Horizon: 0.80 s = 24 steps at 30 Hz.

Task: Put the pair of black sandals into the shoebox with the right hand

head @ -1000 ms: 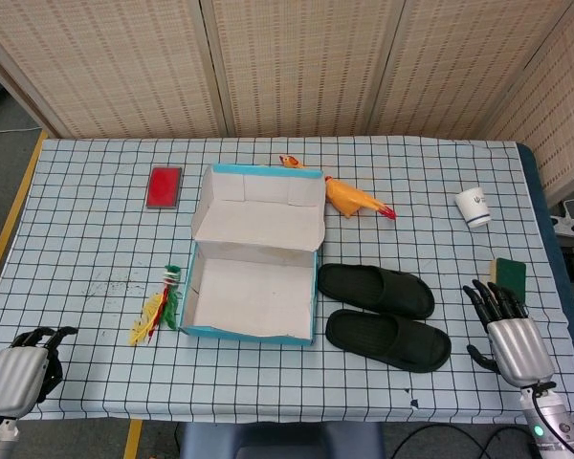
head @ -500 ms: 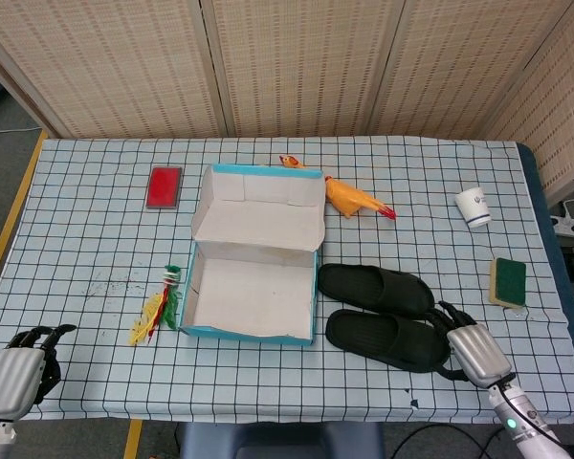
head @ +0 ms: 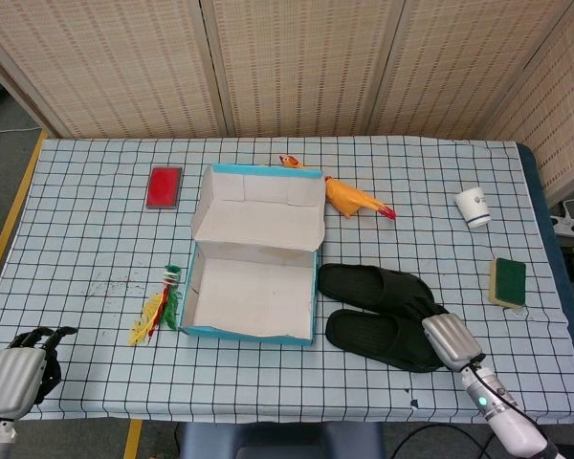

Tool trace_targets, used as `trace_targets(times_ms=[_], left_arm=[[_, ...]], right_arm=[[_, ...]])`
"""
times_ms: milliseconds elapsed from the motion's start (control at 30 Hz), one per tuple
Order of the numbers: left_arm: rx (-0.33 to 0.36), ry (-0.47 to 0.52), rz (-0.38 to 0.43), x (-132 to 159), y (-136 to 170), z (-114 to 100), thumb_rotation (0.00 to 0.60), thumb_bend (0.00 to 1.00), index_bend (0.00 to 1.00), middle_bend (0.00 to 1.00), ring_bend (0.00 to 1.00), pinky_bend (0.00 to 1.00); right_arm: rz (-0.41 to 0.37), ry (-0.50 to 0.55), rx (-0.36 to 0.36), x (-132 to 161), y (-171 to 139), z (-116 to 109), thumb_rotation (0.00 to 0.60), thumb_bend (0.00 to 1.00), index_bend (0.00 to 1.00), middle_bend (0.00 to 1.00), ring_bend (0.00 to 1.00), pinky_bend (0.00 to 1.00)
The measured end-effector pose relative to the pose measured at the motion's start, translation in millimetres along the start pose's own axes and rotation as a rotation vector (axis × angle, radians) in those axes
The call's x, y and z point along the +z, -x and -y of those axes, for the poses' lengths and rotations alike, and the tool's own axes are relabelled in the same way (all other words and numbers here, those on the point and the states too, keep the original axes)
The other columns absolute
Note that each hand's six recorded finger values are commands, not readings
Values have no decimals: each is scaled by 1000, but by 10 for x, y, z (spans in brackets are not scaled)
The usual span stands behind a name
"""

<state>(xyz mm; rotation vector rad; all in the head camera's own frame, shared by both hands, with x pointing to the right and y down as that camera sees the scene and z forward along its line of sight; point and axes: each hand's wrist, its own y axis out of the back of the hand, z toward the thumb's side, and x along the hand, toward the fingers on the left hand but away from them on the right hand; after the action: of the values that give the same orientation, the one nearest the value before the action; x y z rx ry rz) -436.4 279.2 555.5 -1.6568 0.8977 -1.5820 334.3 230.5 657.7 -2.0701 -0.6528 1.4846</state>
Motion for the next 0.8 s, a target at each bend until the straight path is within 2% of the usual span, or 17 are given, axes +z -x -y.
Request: trace_targets(times_ms=[167, 300, 400, 600, 700, 800], left_arm=[[-1, 1, 2, 4, 2, -3, 600, 426, 279, 215, 252, 320], [-5, 0, -1, -2, -2, 1, 600, 425, 282, 215, 252, 319], [-6, 2, -2, -6, -4, 3, 600, 426, 283, 215, 252, 319], [-11, 3, -4, -10, -9, 11, 600, 426, 284, 216, 252, 320], [-13, 2, -4, -10, -11, 13, 600, 426, 285, 215, 253, 319], [-14, 2, -6, -12, -11, 16, 600, 426, 285, 216, 252, 319]], right_arm=[[2, -1, 40, 33, 70, 76, 600, 116, 182, 164, 65, 210], [1, -1, 49, 54, 99, 98, 600, 116, 210, 192, 92, 254], [-1, 1, 36, 68, 106, 93, 600, 116, 244, 235, 132, 285], [6, -3, -9, 63, 117, 71, 600, 116, 404, 403, 311, 434], [11, -10, -24, 54, 122, 67, 600, 116, 452, 435, 349, 474], [9, -7, -38, 61, 116, 49, 600, 116, 458, 438, 353, 479]])
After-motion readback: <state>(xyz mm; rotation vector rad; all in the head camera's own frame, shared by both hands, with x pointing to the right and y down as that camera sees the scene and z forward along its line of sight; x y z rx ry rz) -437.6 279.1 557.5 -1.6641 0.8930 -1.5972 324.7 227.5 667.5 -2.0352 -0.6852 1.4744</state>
